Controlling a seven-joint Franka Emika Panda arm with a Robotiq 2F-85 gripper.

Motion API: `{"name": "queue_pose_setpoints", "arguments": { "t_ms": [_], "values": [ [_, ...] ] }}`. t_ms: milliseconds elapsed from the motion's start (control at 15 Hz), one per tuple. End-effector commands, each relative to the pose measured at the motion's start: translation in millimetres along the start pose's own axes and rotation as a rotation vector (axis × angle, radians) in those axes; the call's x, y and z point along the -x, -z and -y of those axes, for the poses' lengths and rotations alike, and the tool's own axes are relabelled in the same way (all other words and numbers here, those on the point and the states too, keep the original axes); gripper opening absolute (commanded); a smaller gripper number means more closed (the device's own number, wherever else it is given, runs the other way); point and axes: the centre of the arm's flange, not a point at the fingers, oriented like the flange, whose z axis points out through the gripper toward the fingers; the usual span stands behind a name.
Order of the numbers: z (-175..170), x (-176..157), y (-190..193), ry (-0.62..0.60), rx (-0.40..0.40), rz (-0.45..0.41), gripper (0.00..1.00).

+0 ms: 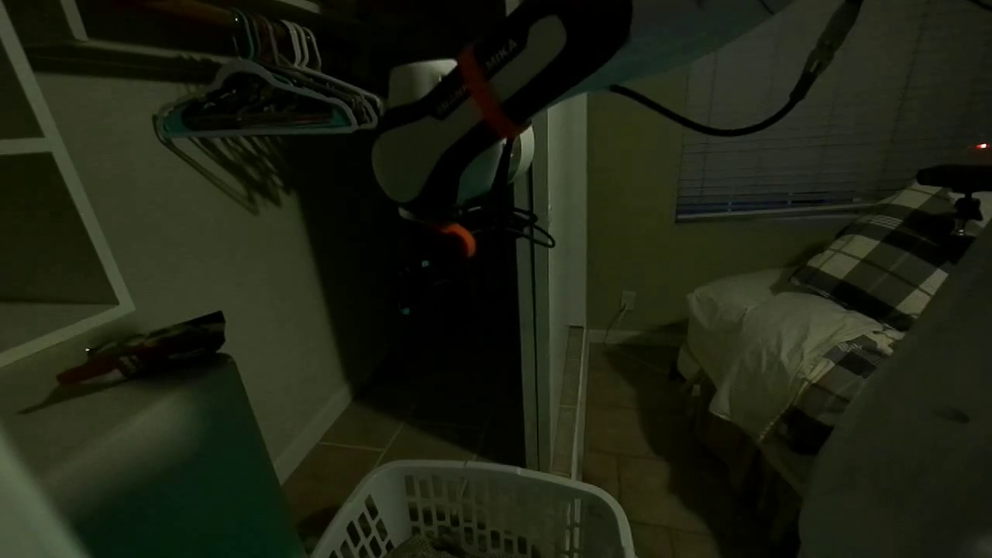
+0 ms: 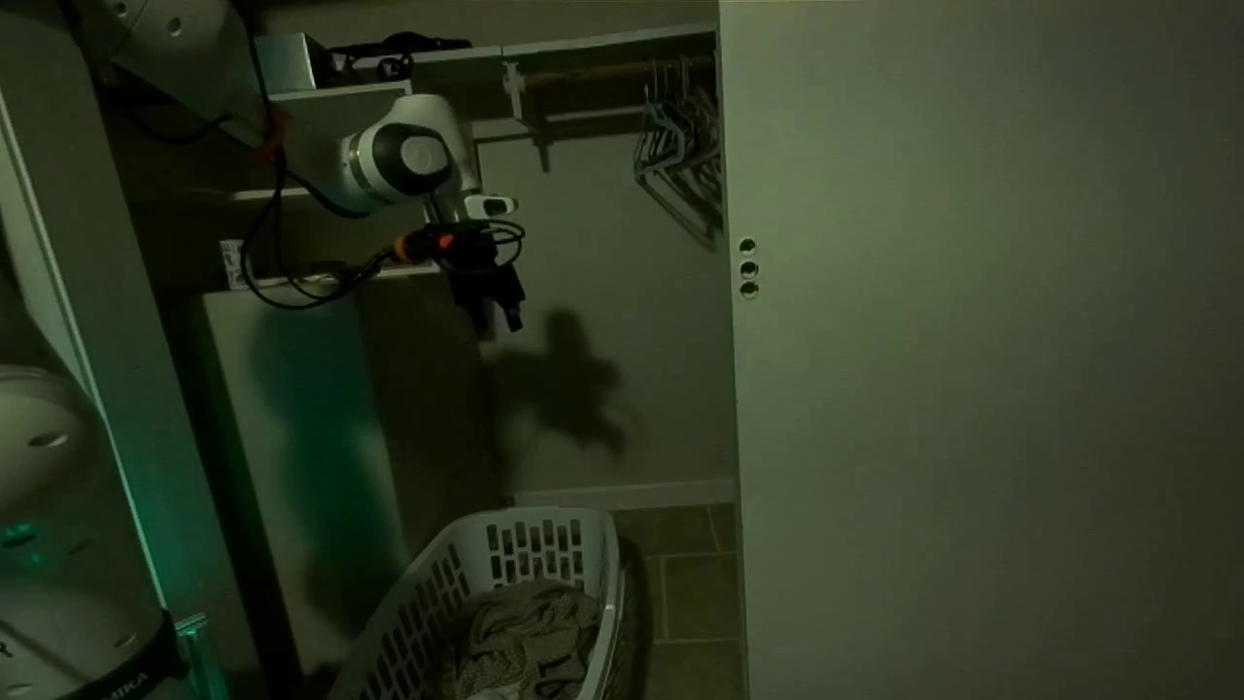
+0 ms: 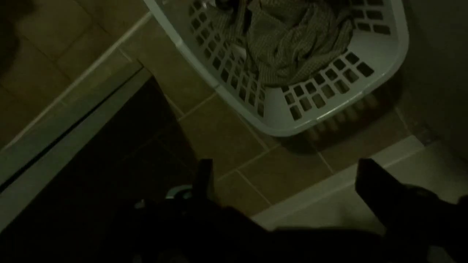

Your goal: Put the packet on top of the shelves

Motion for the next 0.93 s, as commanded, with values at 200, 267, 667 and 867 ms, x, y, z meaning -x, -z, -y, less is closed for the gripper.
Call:
{"name": "queue_pose_setpoints", "arguments": {
  "t_ms": [200, 267, 667, 867],
  "values": [
    [3.4, -34.1, 33.7, 0.227, -0.129, -0.262, 1.00],
    [7.6, -43.8, 33.8, 0.271, -0.168, -0.227, 1.00],
    [18.1, -39.9, 27.0, 0.299, -0.156, -0.195, 1.00],
    [18.0, -40.8, 25.2, 0.302, -0.156, -0.193, 1.00]
  ]
}}
